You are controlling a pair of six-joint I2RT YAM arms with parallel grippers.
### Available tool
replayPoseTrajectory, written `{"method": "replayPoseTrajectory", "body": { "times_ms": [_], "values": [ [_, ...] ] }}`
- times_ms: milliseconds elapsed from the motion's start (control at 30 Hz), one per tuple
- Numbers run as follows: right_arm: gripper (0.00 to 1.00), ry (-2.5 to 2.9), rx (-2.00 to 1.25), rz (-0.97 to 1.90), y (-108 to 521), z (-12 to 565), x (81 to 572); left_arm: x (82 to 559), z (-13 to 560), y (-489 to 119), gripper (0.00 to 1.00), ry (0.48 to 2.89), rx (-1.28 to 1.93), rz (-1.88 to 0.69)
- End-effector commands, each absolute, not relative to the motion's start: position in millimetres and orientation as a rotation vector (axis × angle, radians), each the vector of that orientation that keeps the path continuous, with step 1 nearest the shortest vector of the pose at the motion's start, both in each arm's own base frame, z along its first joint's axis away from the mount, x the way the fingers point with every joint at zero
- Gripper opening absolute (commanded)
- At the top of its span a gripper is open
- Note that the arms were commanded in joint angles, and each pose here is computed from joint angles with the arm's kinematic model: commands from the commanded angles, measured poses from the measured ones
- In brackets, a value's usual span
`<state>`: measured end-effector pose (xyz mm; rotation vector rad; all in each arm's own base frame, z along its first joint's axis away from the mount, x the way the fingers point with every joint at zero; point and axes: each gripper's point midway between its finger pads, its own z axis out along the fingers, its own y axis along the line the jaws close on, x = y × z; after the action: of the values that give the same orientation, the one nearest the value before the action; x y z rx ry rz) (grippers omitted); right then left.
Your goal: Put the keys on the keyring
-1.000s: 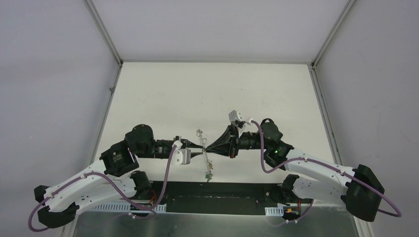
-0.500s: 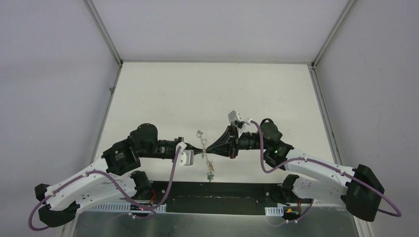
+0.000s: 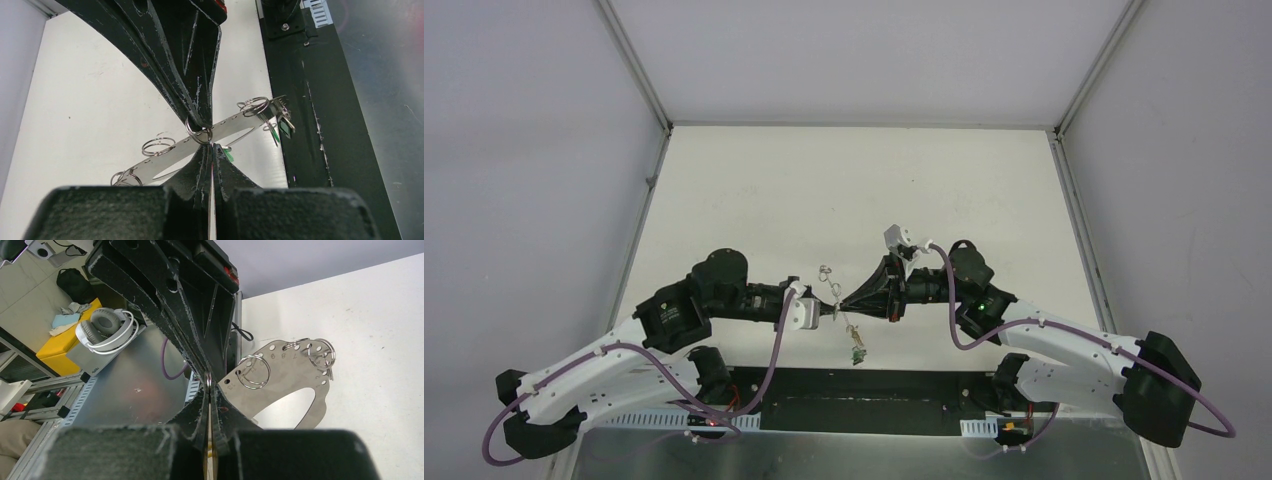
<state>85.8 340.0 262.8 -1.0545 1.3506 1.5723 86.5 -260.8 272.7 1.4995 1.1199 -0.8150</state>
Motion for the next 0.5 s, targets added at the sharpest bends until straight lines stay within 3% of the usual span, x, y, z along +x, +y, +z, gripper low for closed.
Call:
{"method": "replayPoseTrajectory", "body": {
  "times_ms": [0,67,167,300,467],
  "values": [
    [0.0,1.223,-1.026,1.57,341.2,292.6,87.3,71.9,281.9,-264.5,0.0,1.079,1.511,-0.895],
    [0.0,1.226,-1.024,1.57,341.0,292.0,87.6,71.4,281.4,-264.3,0.03,1.079,1.513,-0.896],
    [0.0,1.225,-1.023,1.57,340.6,292.1,87.5,72.9,282.5,-263.1,0.2,1.089,1.499,-0.888],
    [0.0,1.228,-1.021,1.57,339.5,291.0,86.9,79.4,289.1,-257.5,0.34,1.133,1.431,-0.865],
    [0.0,1.234,-1.02,1.568,339.2,288.9,87.0,89.1,302.5,-250.2,0.4,1.225,1.292,-0.863]
  ]
}}
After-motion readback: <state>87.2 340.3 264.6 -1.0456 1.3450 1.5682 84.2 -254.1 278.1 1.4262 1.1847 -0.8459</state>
